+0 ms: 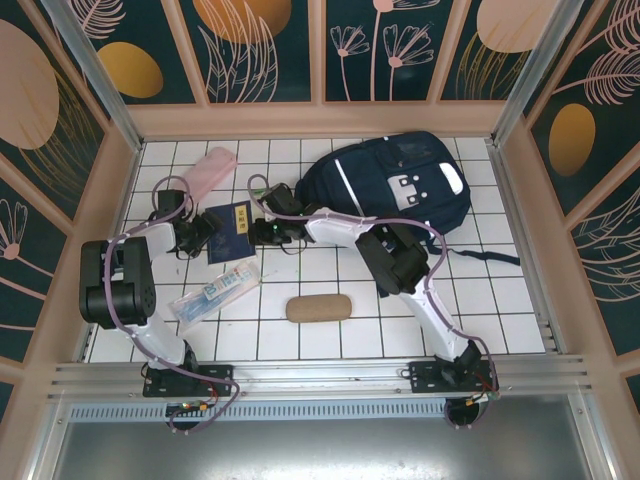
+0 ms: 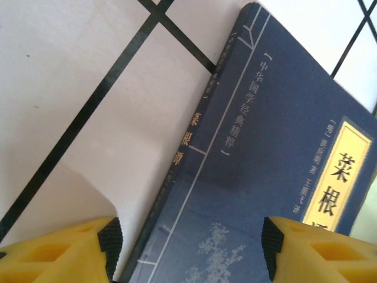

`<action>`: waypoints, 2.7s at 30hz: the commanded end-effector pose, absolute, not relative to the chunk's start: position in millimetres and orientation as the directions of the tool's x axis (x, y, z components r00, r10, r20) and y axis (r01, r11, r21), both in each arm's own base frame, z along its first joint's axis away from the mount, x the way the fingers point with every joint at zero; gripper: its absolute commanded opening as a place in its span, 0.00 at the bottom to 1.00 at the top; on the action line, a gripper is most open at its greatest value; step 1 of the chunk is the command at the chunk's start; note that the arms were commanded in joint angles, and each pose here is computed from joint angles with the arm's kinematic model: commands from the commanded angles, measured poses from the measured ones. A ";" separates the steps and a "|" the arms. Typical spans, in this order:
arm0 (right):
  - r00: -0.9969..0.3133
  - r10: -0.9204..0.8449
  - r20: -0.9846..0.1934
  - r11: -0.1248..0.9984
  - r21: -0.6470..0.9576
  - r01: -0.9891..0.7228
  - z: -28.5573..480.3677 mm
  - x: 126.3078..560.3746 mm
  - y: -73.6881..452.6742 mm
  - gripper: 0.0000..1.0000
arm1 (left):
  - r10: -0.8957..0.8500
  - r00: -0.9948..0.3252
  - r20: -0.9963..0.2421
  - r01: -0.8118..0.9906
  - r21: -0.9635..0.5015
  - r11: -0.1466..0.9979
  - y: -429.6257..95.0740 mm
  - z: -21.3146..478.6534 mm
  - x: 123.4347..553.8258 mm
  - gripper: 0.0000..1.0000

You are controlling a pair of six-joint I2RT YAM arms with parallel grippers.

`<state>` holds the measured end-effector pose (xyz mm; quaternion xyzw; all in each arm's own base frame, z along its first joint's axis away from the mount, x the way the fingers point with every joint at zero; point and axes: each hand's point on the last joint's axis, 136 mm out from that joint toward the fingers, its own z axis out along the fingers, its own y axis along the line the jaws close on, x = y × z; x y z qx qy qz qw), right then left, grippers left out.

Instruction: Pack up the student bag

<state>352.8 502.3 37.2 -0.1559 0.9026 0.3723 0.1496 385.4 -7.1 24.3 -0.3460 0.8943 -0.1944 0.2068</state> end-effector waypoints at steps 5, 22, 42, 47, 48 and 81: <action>-0.922 -0.209 -0.325 0.654 0.655 -0.379 10.9 342.9 515.3 0.18 | -0.639 -0.759 -0.127 -0.431 -0.639 0.638 -48.6 13.8 369.2 0.62; -0.912 -0.225 -0.344 0.641 0.652 -0.404 21.5 341.3 515.5 0.18 | -0.611 -0.761 -0.219 -0.175 -0.837 0.519 -79.1 99.4 373.0 0.56; -0.742 -0.152 -0.653 0.801 0.358 -0.480 150.1 411.4 419.5 0.47 | -0.616 -0.733 -0.290 -0.251 -0.726 0.640 -54.6 115.0 381.3 0.02; -0.733 -0.159 -0.662 0.914 0.182 -0.362 138.9 445.9 346.2 0.49 | -0.625 -0.712 -0.321 -0.200 -0.760 0.618 -57.8 144.6 387.9 0.02; -0.740 -0.164 -0.653 0.927 0.154 -0.341 132.4 449.8 333.8 0.49 | -0.628 -0.708 -0.323 -0.190 -0.769 0.610 -58.9 149.4 388.5 0.02; -0.596 -0.171 -0.784 0.975 -0.049 -0.215 203.4 485.1 257.7 0.00 | -0.677 -0.678 -0.286 0.000 -0.921 0.389 -134.5 208.9 412.4 0.00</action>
